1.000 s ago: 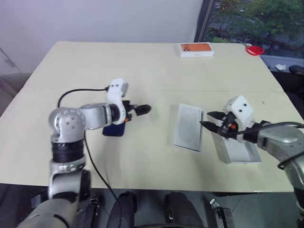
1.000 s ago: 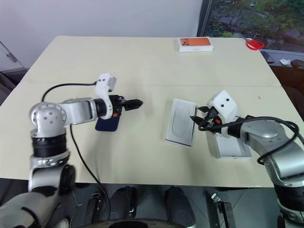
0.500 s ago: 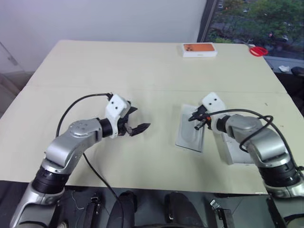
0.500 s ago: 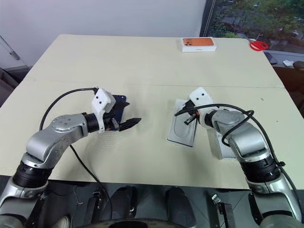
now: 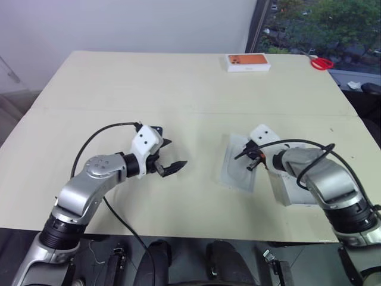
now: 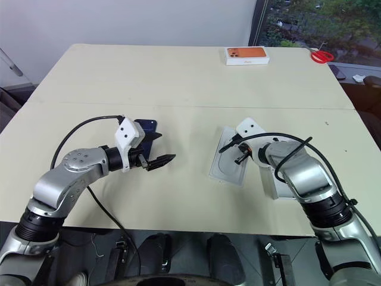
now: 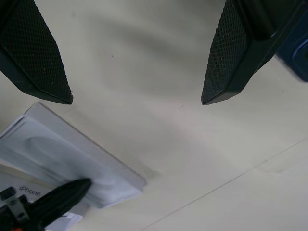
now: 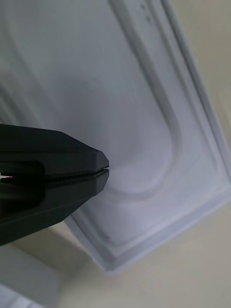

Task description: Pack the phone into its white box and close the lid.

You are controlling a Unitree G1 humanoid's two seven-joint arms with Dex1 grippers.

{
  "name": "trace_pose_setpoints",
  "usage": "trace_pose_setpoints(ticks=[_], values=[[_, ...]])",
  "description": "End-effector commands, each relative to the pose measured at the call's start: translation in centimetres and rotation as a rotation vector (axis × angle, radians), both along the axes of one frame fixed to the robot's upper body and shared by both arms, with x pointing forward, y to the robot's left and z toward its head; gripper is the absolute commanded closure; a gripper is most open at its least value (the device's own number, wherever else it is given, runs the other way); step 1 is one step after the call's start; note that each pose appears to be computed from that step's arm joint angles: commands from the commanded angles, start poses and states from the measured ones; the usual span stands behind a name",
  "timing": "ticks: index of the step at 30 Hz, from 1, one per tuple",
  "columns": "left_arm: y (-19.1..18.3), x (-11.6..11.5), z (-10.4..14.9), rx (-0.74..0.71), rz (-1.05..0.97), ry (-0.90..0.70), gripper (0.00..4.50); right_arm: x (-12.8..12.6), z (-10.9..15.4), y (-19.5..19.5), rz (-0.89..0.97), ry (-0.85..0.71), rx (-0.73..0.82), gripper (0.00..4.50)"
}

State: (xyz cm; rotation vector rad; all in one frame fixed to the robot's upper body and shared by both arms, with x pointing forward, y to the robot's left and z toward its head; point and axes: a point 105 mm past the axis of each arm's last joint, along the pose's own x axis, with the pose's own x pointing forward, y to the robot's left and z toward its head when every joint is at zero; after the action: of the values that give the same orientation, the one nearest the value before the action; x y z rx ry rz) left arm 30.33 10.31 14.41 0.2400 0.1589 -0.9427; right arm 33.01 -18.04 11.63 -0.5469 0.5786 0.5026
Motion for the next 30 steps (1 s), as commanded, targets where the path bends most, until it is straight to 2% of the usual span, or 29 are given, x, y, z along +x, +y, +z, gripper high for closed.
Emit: trace_pose_setpoints(ticks=[1, 4, 9, 12, 20, 30], values=[[-0.1, -0.2, 1.2, -0.011, -0.013, -0.054, 0.0, -0.8, 0.6, 0.9, 0.066, -0.003, 0.001, 4.46], [-0.1, -0.2, 1.2, -0.01, -0.011, -0.054, 0.0, -0.7, 0.7, 1.1, 0.067, -0.013, 0.008, 4.46], [0.5, 0.0, 1.2, -0.01, 0.005, -0.052, 0.0, 0.6, 3.4, 1.6, 0.059, -0.119, 0.07, 4.46], [0.8, 0.1, 1.2, -0.009, 0.016, -0.05, 0.0, 1.3, 3.9, 1.6, 0.047, -0.142, 0.074, 4.46], [1.4, 0.1, 1.0, -0.001, 0.047, -0.052, 0.0, 3.5, 2.0, 2.0, 0.022, -0.132, 0.046, 4.46], [2.3, -0.4, 0.6, 0.001, 0.083, -0.042, 0.0, 1.4, 0.8, 5.1, 0.193, -0.059, 0.101, 4.46]])
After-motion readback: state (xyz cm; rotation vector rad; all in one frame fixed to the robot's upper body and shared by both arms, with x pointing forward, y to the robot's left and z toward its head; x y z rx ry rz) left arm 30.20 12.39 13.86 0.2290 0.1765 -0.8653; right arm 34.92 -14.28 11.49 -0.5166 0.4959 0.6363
